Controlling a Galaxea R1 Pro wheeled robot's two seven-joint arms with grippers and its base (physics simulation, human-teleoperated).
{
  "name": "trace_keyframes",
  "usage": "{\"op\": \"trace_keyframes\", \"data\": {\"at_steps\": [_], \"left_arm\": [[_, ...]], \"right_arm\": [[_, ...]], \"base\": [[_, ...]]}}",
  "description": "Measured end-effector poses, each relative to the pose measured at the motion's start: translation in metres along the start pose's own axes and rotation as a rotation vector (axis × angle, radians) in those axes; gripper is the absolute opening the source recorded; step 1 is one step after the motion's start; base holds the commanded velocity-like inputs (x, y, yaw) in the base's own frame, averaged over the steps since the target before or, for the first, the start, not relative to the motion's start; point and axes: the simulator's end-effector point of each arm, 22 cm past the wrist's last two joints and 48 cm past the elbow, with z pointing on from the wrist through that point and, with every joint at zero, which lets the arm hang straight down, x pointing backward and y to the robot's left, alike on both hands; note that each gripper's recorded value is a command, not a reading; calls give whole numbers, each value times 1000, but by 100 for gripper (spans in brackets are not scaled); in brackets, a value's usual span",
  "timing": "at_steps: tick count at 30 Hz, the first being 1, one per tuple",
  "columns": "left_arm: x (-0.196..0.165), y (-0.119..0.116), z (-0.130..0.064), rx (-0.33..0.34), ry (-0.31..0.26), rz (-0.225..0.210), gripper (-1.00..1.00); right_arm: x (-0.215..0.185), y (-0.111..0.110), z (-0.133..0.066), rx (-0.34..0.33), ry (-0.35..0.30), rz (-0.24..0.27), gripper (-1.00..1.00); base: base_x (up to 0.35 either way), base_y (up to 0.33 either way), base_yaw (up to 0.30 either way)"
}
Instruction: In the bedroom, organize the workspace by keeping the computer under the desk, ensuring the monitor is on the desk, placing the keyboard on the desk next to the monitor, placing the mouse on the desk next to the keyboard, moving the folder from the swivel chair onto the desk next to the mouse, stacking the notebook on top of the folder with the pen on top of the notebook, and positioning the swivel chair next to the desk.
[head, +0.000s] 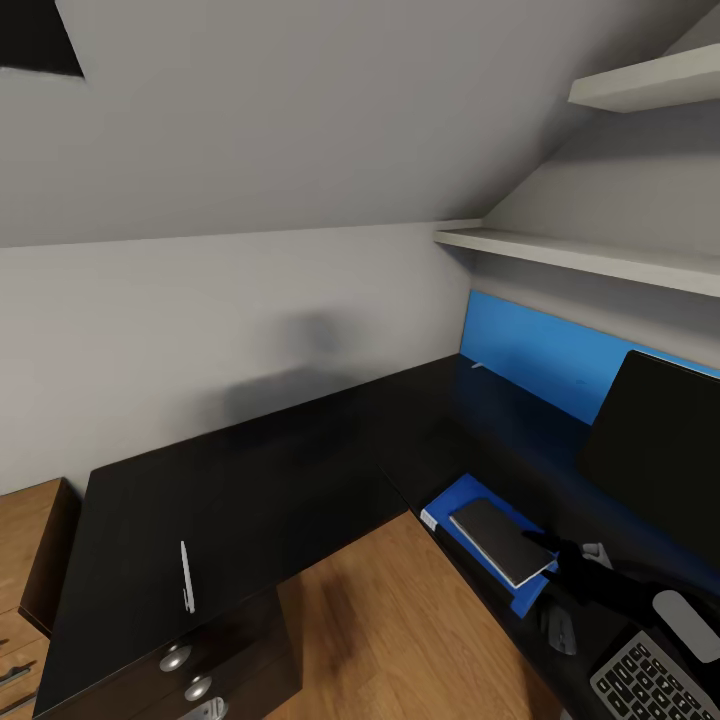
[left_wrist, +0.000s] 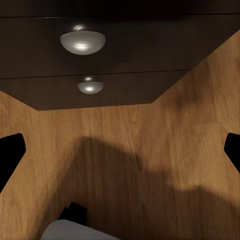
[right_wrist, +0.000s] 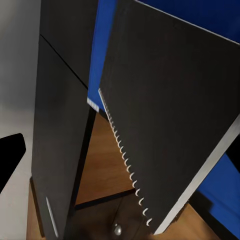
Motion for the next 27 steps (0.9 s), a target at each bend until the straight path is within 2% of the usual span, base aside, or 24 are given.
{"op": "trace_keyframes", "data": {"at_steps": [27], "left_arm": [[-1, 1, 0, -1, -2, 1, 100]], "right_arm": [[0, 0, 0, 0, -1, 1, 100]], "base": [[0, 0, 0]]}}
